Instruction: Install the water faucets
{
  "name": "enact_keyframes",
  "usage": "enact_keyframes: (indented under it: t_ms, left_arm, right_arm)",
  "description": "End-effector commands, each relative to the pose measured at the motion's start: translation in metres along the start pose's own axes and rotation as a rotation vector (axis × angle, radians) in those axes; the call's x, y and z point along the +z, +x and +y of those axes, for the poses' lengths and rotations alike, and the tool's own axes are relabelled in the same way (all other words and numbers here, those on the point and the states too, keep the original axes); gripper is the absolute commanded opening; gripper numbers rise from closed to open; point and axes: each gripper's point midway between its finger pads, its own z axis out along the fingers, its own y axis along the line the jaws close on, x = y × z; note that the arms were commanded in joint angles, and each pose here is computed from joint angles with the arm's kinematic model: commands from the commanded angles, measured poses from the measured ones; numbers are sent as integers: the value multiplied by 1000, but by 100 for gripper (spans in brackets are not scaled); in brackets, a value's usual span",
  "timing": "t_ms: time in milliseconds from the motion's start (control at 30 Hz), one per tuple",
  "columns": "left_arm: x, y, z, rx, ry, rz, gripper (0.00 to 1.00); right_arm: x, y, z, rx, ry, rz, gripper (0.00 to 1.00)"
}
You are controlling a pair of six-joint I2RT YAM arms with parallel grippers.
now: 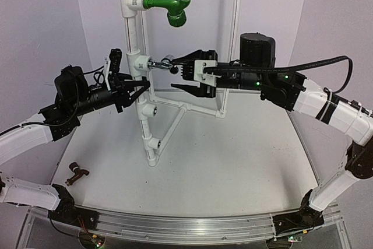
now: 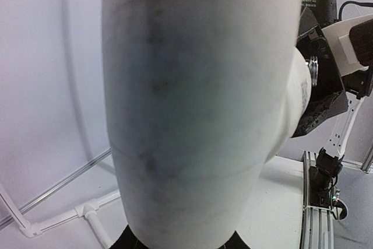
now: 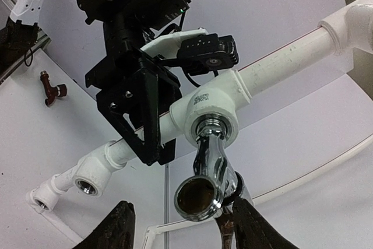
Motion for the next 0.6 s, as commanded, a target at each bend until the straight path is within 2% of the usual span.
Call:
enact_keyframes:
  t_ms: [0,267,567]
  left_arm:
    - [5,54,-6,-225,32,195,0]
    - [7,56,-6,-226,39,201,0]
    - [7,55,-7,-226,47,201,0]
  right_arm:
    - [2,-22,-30,-41,97,-78,55]
    - [10,-21,-34,-36,131,-107,46]
    - [15,-20,-36,-10,144,-117,20]
